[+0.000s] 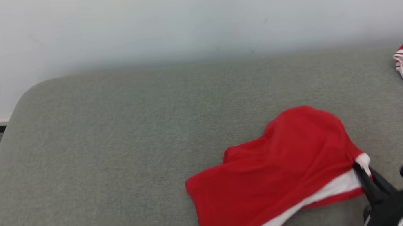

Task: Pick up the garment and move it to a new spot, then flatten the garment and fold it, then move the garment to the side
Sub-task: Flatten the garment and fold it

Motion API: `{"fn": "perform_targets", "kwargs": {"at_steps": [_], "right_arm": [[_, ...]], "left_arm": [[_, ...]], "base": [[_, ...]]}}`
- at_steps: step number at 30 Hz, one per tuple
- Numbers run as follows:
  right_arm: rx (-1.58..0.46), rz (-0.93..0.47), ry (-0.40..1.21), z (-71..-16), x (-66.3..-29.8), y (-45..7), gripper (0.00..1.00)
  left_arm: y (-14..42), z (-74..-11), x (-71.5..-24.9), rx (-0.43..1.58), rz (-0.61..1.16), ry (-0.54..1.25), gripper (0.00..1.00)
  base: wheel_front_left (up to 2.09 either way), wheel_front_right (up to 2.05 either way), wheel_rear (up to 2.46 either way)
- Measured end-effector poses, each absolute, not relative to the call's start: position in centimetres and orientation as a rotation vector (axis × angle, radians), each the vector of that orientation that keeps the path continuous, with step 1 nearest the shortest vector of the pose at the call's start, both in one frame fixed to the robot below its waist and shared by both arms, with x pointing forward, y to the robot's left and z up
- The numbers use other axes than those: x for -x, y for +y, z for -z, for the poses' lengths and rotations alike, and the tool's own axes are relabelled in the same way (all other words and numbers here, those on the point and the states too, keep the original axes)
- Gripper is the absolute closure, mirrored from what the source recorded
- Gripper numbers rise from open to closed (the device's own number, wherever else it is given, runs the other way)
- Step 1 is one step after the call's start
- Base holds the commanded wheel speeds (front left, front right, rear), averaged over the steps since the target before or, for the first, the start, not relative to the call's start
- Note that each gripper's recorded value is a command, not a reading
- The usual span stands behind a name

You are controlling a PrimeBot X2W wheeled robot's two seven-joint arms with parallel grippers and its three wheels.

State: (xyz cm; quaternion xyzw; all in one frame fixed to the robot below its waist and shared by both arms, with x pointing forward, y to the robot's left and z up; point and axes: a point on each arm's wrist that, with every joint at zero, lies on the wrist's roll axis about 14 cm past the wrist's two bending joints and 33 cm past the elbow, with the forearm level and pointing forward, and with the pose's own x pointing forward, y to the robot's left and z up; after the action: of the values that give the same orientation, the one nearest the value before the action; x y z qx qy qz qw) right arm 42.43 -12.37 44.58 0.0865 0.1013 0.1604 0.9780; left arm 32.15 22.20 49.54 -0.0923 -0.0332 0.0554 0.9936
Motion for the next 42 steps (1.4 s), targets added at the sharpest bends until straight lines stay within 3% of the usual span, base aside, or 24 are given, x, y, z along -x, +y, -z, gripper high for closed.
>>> {"fn": "perform_targets", "kwargs": {"at_steps": [10,11,12,13,26,42], "right_arm": [[-0.274,-0.168,0.254,-42.4,-35.2,-16.3,1.0],[-0.276,-0.161,0.261,-42.2,-34.7,-16.3,0.63],[-0.279,-0.15,0.264,-42.1,-34.3,-16.4,0.14],[-0.273,-0.141,0.267,-42.1,-34.0,-16.7,0.0],[-0.177,-0.099,0.063,-47.7,-34.3,-18.4,0.0],[-0.179,-0.104,-0.013,-49.2,-33.6,-17.9,0.0]], "left_arm": [[19.7,-50.4,-33.2,0.197,-0.025,-0.088,0.0],[19.5,-50.4,-33.3,0.198,-0.019,-0.087,0.0],[19.4,-50.3,-33.3,0.198,-0.015,-0.086,0.0],[19.3,-50.3,-33.4,0.199,-0.012,-0.086,0.0],[19.2,-50.7,-33.3,0.187,0.0,-0.098,0.0],[19.4,-50.7,-32.7,0.161,0.0,-0.099,0.0]], "base": [[0.0,0.0,0.0],[0.0,0.0,0.0],[0.0,0.0,0.0],[0.0,0.0,0.0],[0.0,0.0,0.0],[0.0,0.0,0.0]]}}
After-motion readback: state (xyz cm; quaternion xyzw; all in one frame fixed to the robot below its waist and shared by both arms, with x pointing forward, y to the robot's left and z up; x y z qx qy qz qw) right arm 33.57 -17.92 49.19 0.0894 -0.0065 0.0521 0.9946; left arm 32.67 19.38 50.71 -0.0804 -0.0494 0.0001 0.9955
